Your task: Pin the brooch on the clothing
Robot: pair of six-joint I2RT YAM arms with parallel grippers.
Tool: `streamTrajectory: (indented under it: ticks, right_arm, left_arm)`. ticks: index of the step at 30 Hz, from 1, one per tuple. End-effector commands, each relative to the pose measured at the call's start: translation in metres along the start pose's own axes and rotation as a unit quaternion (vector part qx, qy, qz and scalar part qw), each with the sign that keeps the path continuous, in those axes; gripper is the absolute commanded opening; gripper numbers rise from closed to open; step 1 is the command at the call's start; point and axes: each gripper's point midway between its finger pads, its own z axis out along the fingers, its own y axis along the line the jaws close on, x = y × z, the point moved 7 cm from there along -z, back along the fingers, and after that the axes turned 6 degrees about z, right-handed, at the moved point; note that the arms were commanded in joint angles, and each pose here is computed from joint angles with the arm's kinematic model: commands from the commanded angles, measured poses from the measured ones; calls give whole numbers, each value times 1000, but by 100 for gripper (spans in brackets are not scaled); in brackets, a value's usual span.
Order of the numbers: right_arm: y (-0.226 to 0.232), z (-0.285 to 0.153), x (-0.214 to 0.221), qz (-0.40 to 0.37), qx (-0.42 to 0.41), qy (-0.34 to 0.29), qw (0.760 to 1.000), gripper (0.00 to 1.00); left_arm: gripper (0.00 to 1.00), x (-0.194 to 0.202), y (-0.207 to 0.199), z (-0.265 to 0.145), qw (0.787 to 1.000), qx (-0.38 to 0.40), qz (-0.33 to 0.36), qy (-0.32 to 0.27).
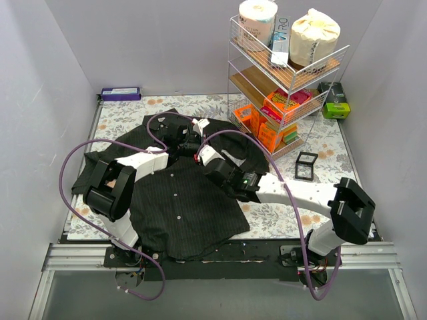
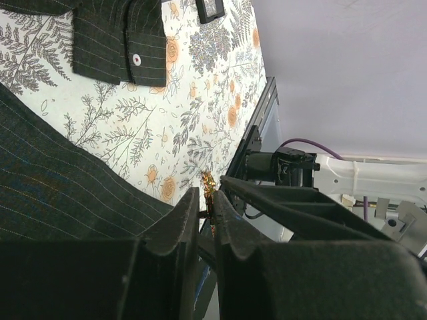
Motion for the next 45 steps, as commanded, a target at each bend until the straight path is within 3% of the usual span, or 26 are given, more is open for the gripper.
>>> streamTrajectory:
  ticks: [1,8,14,18,22,23,24,27,28,31,32,38,41,45]
  right_arm:
    - [-4,-2,-20,-16,61,-21,998,54]
    - [0,5,-24,-47,95,-17,994,45]
    - [0,11,-25,-73,113,-10,991,24]
    - [3,15,-22,-79,105,-5,991,4]
    - [7,13,-21,-68,79,-14,994,1]
    - [7,13,-21,-62,74,-16,995,1]
    - [7,10,-20,-56,64,-20,996,1]
    - [1,6,-20,-25,39,-25,999,1]
    - [-1,5,-16,-18,31,-23,999,1]
    - [-8,0,-11,15,-7,-30,999,1]
    - [-14,0,-11,29,-13,-32,999,1]
    - [-34,-8,-3,106,-111,-51,987,1]
    - [-46,-17,-9,141,-190,-77,968,1]
    - [-56,-41,-18,168,-326,-110,924,1]
  left_arm:
    - [0,0,-2,-2,1000,13,5,3]
    - [0,-1,-3,-2,1000,14,5,3]
    - [0,-1,-3,-2,1000,16,4,5]
    - [0,-1,-4,-2,1000,19,4,6]
    - [0,-2,-5,-3,1000,22,6,4]
    - [5,-3,-6,-3,1000,23,6,3]
    - [16,-3,-6,-4,1000,23,6,1]
    - [30,-7,-6,-9,1000,25,9,-11]
    - [50,-10,-7,-12,1000,23,12,-18]
    - [80,-18,1,-24,999,10,9,-43]
    - [84,-21,3,-28,999,7,5,-53]
    - [94,-39,16,-55,994,-15,11,-107]
    - [95,-43,8,-61,991,-23,65,-118]
    - [95,-42,-37,-83,972,22,192,-138]
